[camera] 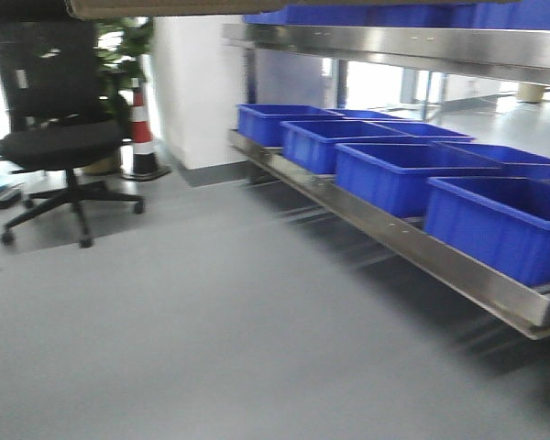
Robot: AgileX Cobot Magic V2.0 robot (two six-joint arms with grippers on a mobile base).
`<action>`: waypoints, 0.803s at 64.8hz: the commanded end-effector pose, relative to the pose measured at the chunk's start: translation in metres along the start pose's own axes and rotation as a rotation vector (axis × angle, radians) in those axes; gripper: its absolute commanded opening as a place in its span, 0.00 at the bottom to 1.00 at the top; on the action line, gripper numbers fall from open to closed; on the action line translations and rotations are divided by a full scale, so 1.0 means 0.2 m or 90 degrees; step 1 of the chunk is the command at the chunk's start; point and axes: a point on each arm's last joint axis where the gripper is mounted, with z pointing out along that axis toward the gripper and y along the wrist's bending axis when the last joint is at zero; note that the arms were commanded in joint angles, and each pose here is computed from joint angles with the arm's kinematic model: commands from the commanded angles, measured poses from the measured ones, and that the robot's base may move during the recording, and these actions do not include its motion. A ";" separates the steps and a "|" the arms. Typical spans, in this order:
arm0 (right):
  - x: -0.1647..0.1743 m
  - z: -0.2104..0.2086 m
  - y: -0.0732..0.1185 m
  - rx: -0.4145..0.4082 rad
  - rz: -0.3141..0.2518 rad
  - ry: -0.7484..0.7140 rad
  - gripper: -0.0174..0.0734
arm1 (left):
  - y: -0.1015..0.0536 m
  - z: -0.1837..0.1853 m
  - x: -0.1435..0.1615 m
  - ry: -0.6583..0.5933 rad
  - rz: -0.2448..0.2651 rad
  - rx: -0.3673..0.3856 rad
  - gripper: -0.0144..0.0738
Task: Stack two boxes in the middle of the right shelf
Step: 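Drive to the steel shelf with blue bins, facing the middle shelf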
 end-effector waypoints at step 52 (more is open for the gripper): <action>-0.03 -0.03 -0.01 0.008 -0.003 -0.031 0.02 | -0.03 -0.06 -0.04 -0.057 -0.002 0.032 0.04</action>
